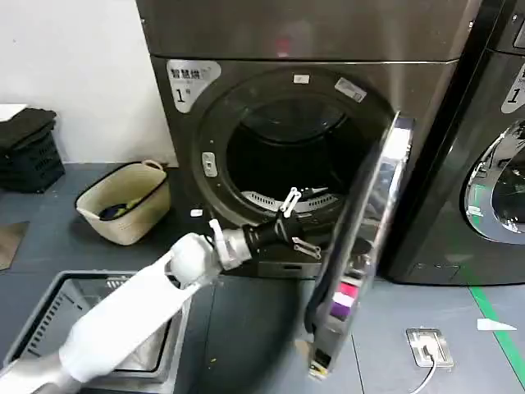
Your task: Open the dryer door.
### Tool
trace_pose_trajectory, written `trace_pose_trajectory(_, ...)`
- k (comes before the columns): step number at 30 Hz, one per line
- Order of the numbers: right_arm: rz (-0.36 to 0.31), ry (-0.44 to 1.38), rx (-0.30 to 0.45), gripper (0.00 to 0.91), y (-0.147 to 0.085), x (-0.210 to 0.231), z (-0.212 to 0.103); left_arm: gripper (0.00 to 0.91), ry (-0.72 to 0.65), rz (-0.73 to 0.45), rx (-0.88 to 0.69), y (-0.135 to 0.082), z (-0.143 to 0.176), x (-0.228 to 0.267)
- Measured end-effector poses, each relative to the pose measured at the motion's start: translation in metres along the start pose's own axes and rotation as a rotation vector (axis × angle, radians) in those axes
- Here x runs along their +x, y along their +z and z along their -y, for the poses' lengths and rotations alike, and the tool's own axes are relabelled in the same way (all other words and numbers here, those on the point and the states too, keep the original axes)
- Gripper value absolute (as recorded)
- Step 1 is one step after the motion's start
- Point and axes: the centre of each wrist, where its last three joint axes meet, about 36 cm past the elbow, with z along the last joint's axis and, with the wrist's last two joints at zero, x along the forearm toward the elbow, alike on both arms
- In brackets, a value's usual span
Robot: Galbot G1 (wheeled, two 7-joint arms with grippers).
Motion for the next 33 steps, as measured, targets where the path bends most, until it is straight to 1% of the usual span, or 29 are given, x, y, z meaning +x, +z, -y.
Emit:
trace_pose_trajectory(7,-0.147,0.321,0.057,0.907,0.018,0.02,0.044,0.907,0.017,0.029,0.006,0.002,0.006,-0.02)
trace_pose_trajectory(10,-0.19,0.408,0.109,0.907,0.021,0.026,0.065,0.907,0.022,0.036,0.0,0.002,0.007,-0.03)
trace_pose_trajectory(12,-0.23,0.457,0.118,0.907,0.023,0.029,0.08,0.907,0.03,0.041,-0.008,0.003,0.009,-0.036)
trace_pose_trajectory(17,-0.31,0.567,0.14,0.907,0.026,0.038,0.118,0.907,0.05,0.04,-0.025,0.002,0.014,-0.054)
trace_pose_trajectory(21,-0.383,0.62,0.184,0.907,0.034,0.054,0.144,0.907,0.062,0.048,-0.029,0.003,0.016,-0.07)
trace_pose_trajectory(24,-0.423,0.656,0.204,0.907,0.042,0.066,0.158,0.907,0.074,0.049,-0.032,0.006,0.018,-0.08)
trace_pose_trajectory(28,-0.46,0.713,0.208,0.907,0.053,0.08,0.175,0.907,0.083,0.04,-0.038,0.01,0.02,-0.093)
trace_pose_trajectory(33,-0.518,0.802,0.215,0.907,0.059,0.089,0.191,0.907,0.092,0.003,-0.072,0.014,0.023,-0.11)
